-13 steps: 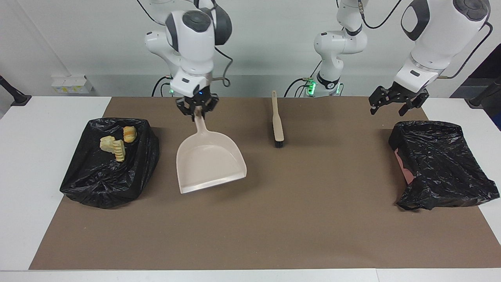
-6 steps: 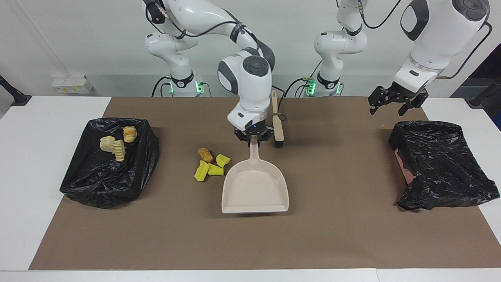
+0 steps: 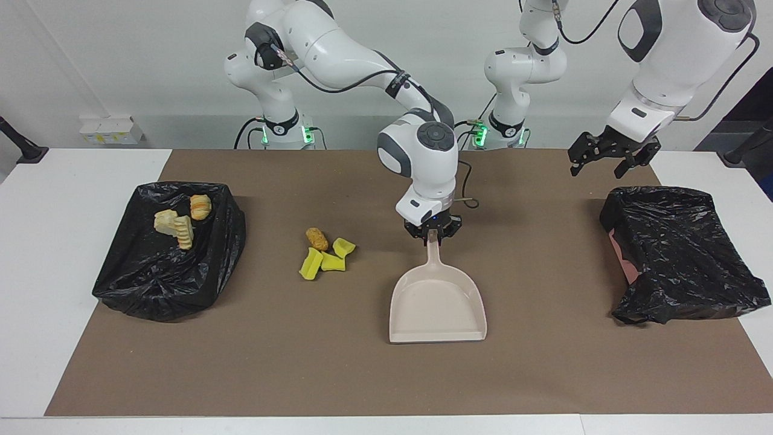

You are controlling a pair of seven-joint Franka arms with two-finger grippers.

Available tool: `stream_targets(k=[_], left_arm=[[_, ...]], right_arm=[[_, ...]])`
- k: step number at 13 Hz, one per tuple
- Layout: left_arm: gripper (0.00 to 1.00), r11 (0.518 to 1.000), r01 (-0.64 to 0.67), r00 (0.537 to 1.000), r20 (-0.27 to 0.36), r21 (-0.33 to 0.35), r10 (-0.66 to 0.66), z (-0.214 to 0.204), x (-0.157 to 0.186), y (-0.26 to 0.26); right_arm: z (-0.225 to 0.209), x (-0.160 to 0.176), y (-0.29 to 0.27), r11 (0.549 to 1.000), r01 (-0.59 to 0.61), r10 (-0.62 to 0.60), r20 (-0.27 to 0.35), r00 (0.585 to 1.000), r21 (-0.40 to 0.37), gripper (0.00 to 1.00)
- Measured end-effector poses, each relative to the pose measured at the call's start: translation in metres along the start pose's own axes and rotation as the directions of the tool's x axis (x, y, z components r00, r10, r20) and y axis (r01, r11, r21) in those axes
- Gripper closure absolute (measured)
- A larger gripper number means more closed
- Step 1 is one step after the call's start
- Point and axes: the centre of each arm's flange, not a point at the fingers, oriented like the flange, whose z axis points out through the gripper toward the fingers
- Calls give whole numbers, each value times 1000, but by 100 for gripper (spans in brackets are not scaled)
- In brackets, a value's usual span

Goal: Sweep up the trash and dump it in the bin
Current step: 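Bring the empty dustpan back to the table center with the right gripper, then release the dustpan and withdraw the right gripper toward the robot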

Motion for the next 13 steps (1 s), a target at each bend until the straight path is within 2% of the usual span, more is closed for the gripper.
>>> stream_targets(k=[2,6,7,10,11,13], left_arm=[[0,1000,0,1000,1,0,0,0,0,0],[0,1000,0,1000,2,0,0,0,0,0],[0,1000,0,1000,2,-2,0,0,0,0],[0,1000,-2,1000,5,-4,2,4,2,2],[0,1000,-6,1000,8,-5,6,8,5,4],[0,999,-35,999,0,-9,35,23,18,22]], right_arm=[[4,1,3,1000,-7,7,1,1000,6,67],[24,-15,8,1000,4,-4,17,1000,-7,52],[14,-18,8,1000,7,-7,27,1000,-21,44],[-38,-43,7,997,34,-31,54,998,-67,7],[-46,-60,4,996,55,-50,61,997,-77,0],[-41,-100,-4,994,74,-65,111,992,-81,0]])
